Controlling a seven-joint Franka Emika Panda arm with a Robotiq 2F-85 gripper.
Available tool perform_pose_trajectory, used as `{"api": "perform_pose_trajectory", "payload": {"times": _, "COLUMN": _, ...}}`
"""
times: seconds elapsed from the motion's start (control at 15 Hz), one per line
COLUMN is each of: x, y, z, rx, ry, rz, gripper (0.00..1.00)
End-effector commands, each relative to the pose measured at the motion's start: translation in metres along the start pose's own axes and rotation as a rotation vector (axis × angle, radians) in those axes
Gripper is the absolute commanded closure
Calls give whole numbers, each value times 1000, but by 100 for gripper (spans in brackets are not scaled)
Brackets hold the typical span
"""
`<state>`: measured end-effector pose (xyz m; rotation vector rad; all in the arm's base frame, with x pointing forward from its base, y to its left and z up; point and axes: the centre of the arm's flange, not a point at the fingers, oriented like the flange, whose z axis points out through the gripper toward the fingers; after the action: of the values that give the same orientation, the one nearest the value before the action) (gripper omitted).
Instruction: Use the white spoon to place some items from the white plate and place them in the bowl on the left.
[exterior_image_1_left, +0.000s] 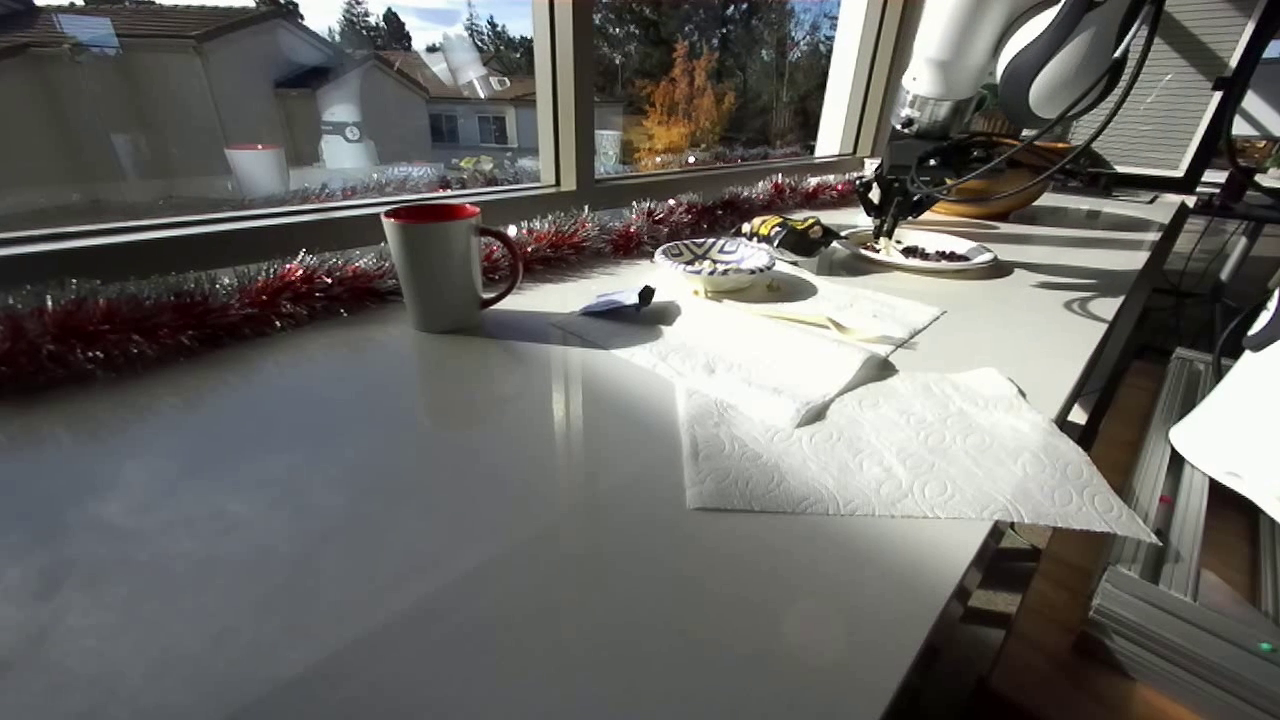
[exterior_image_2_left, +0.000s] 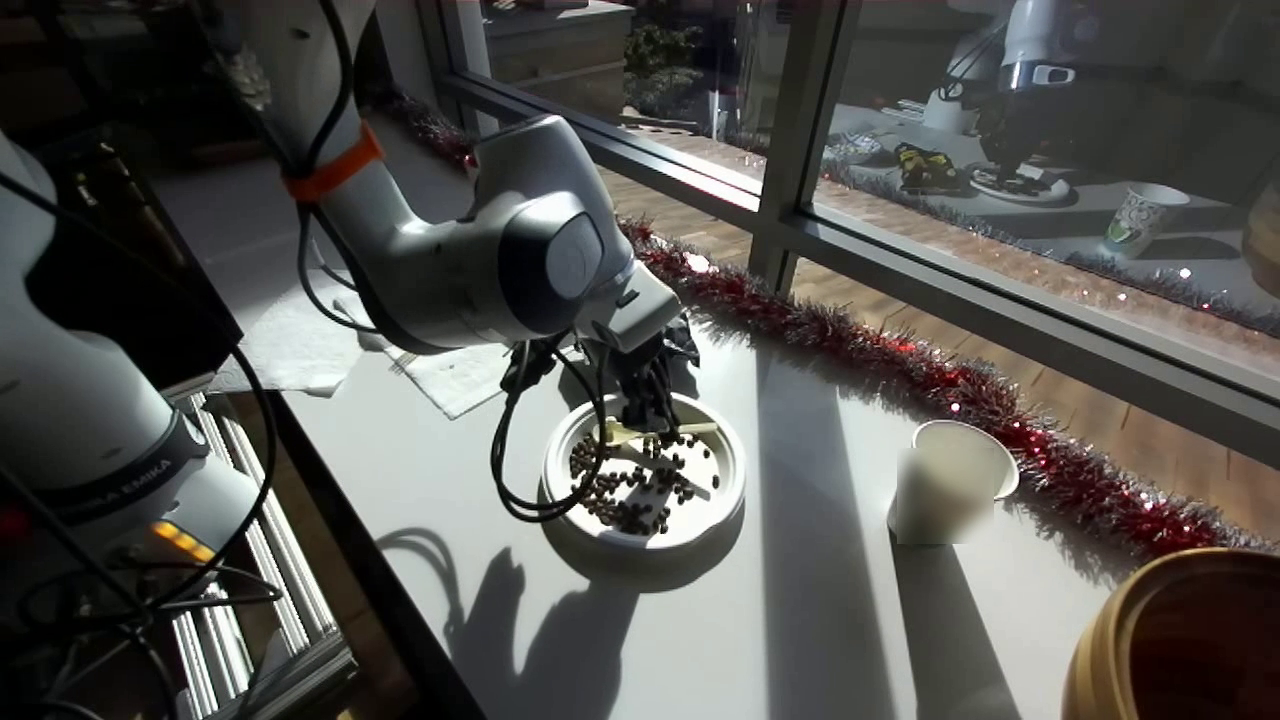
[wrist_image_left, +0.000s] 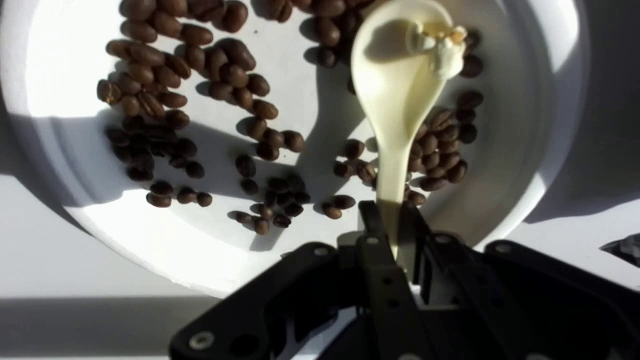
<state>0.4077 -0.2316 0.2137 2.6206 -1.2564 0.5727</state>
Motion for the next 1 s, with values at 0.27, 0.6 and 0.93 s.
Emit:
{"api": "perform_pose_trajectory", "payload": {"times": 0.27, "x": 19, "y": 2, "z": -21, "rx": 64, "ry": -66, "rz": 50, "gripper": 97}}
{"api": "perform_pose_trajectory", "payload": {"times": 0.6, "x": 24, "y": -4, "z": -61, "rx": 3, "ry": -32, "rz": 68, "gripper": 97}}
{"api": "perform_pose_trajectory", "payload": {"times": 0.93, "x": 19, "y": -28, "z": -100, "rx": -68, "ry": -33, "rz": 56, "gripper": 97}}
